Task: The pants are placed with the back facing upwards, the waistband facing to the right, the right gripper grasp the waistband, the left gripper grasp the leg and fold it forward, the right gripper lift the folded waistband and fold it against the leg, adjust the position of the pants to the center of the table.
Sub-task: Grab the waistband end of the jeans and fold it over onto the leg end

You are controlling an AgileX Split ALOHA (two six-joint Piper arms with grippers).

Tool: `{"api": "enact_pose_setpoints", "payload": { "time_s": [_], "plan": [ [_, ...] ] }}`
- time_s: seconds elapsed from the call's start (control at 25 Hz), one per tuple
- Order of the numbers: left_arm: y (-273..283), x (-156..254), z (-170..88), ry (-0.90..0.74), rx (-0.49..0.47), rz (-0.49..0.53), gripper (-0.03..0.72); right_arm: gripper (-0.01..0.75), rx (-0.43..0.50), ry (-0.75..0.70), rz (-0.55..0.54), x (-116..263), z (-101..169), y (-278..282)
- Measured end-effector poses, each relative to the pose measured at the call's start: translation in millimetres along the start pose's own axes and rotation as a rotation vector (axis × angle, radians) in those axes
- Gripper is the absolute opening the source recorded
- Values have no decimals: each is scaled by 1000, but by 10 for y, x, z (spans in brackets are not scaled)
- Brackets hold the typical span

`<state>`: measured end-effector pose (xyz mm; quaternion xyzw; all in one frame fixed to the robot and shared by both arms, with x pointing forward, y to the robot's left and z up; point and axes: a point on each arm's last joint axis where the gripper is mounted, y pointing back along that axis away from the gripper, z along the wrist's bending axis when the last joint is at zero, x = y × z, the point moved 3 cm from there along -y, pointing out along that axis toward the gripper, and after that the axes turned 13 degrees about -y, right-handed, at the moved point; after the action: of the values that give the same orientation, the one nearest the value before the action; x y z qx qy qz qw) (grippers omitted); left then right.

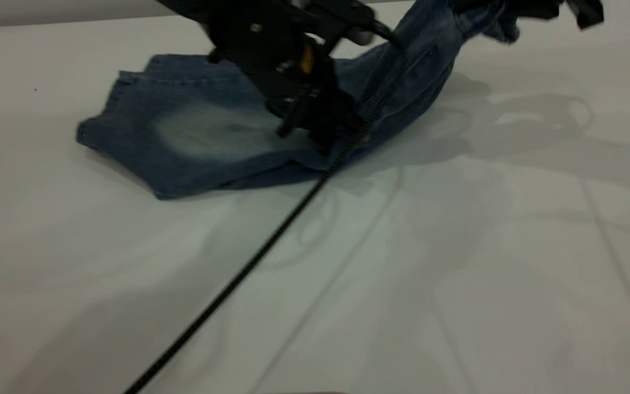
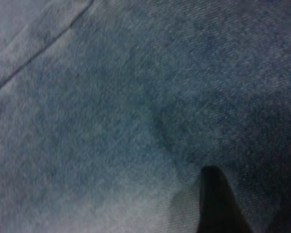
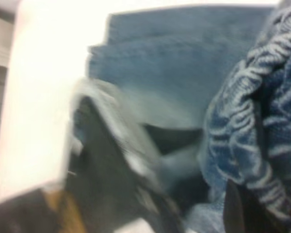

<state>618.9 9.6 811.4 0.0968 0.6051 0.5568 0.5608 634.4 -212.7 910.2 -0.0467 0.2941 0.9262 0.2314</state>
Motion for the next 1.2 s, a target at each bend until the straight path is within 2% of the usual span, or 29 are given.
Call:
{"api": "enact_pose_setpoints", "payload": {
  "time_s": [0.12,0.24,0.36,0.48,0.6,0.68,0.84,1.08,1.2],
  "plan": [
    [5,-83,-145,-25,21,-30,361,50,-31,36,2,2,134,75],
    [14,-58,-148,-30,17,-2,361,50,-39,50,3,4,176,102],
    [99,-15,30,-25,-18,50,361,50,-39,65,3,4,178,104],
    [277,-44,334,14,-71,50,360,50,-45,84,4,6,186,104],
    [375,-2,577,51,-110,57,360,50,-83,92,-7,-4,235,110],
    [357,89,641,66,-119,94,360,50,-116,112,-24,-20,300,136],
    [203,228,549,60,-96,144,360,50,-182,182,-85,-73,506,252],
    [69,75,157,-4,-33,68,360,50,-230,235,-100,-61,692,373],
    [82,47,93,-17,-26,73,360,50,-222,247,-87,-44,680,369]
  ]
}}
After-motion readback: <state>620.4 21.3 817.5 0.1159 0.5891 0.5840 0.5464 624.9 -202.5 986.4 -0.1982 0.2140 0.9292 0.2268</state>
